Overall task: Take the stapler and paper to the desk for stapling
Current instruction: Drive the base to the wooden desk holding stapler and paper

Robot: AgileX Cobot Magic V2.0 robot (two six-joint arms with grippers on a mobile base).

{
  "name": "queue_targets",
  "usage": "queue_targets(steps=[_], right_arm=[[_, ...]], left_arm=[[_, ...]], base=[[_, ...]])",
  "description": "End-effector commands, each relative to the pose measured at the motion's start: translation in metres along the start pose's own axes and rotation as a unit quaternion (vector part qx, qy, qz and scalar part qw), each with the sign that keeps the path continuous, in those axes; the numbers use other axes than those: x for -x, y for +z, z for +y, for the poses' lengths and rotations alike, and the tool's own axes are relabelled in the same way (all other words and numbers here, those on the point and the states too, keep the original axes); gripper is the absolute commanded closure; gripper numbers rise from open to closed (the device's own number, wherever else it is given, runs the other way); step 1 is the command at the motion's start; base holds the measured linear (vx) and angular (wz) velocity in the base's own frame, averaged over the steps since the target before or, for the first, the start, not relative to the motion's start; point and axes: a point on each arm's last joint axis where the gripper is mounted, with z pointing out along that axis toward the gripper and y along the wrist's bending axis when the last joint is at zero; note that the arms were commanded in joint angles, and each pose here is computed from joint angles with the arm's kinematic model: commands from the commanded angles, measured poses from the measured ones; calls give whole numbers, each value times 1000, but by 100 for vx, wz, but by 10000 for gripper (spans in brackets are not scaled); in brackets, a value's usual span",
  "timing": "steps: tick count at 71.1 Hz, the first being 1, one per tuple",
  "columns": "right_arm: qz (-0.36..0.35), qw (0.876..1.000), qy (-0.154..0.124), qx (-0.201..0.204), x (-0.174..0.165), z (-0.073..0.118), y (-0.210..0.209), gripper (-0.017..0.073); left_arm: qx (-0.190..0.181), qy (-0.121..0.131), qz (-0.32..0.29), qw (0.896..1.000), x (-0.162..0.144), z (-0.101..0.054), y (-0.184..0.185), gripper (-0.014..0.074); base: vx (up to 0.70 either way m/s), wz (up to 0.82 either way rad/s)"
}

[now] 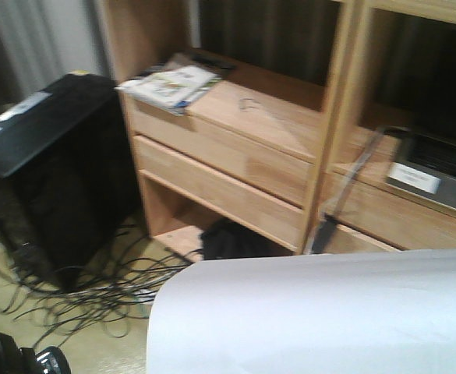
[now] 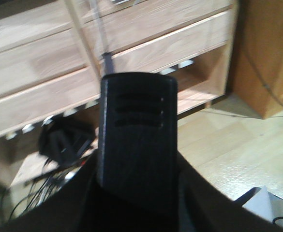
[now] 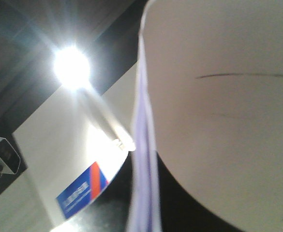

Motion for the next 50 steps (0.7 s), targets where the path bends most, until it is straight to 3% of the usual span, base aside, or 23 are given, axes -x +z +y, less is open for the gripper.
queue_targets(steps=[1,28,50], right_arm=[[-6,1000,3,15,1,2,0,568],[-6,1000,3,16,1,2,0,568],[-4,1000,3,26,1,4,0,568]], left_arm=[[18,-16,-57,998,16,4,-5,600],[18,-16,-57,998,16,4,-5,600],[18,-16,-57,998,16,4,-5,600]], base=[[2,55],[6,57],[10,79]])
